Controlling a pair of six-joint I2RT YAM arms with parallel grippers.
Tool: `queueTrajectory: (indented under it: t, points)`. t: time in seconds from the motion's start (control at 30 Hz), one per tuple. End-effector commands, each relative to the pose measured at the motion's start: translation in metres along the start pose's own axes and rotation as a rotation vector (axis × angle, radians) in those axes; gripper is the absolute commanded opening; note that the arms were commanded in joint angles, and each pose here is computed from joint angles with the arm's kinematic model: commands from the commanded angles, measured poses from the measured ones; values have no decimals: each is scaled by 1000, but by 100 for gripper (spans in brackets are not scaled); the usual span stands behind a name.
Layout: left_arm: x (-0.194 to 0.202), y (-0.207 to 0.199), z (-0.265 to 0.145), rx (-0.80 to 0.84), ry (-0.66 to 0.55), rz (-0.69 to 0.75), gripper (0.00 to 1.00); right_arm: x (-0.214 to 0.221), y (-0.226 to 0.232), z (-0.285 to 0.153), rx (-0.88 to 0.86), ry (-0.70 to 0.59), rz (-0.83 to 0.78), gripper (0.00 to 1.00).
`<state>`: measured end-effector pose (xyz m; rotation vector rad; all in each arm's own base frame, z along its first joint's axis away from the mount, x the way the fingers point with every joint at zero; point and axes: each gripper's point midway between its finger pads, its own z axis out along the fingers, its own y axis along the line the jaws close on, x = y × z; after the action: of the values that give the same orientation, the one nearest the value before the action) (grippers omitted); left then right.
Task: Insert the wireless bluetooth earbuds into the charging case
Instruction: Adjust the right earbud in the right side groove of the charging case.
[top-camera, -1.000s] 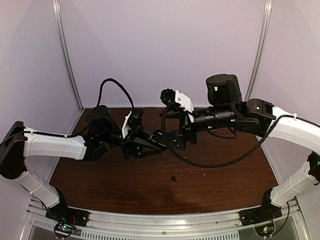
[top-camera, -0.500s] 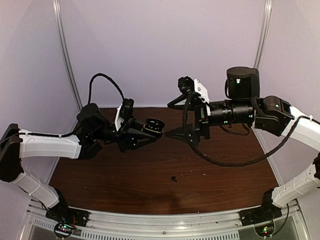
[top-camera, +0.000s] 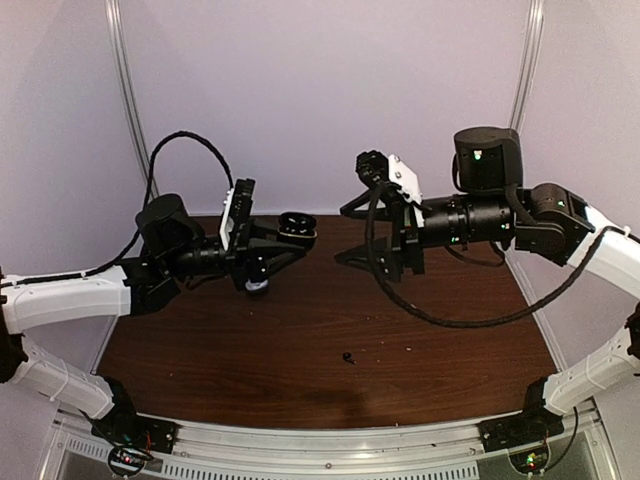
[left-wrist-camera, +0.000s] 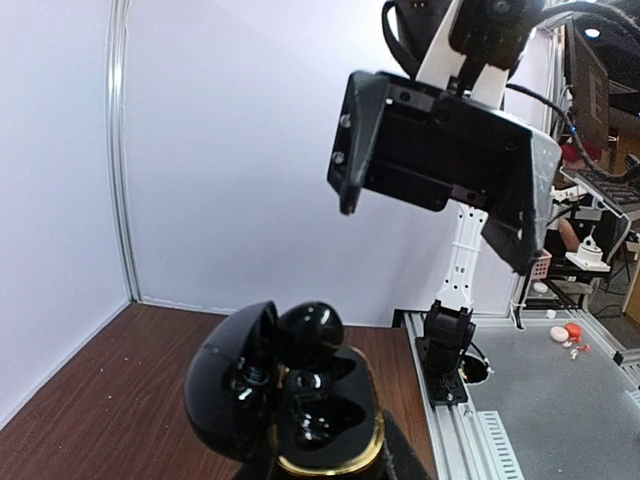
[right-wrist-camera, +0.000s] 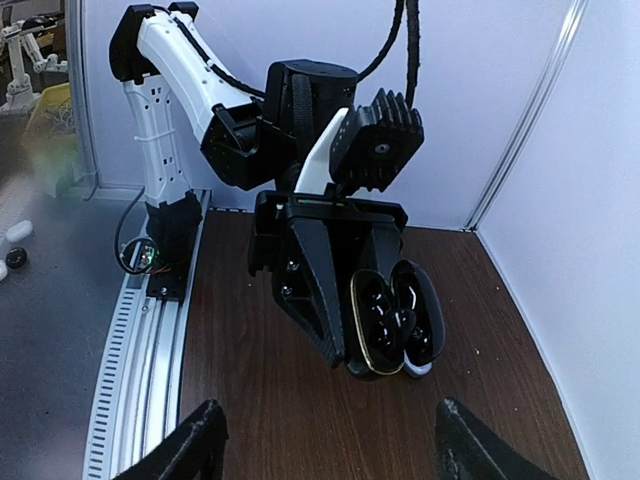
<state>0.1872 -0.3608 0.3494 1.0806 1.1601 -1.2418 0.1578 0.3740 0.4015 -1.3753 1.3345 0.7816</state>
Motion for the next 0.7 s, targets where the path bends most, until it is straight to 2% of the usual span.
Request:
queueTrajectory:
  t: [0.0,0.27,0.43,0.67]
  points:
    - [17,-1,-1,16,78,10,0,-1,-5,1,9,36,-28,66]
    - [33,-5,5,76,132,3,0,-4,-11,13,26,48,-18,50]
    - [36,-5,7,92,145,4,0,2,-13,24,48,82,-4,36]
    - [34,-7,7,101,129,6,0,13,-13,38,53,118,14,30]
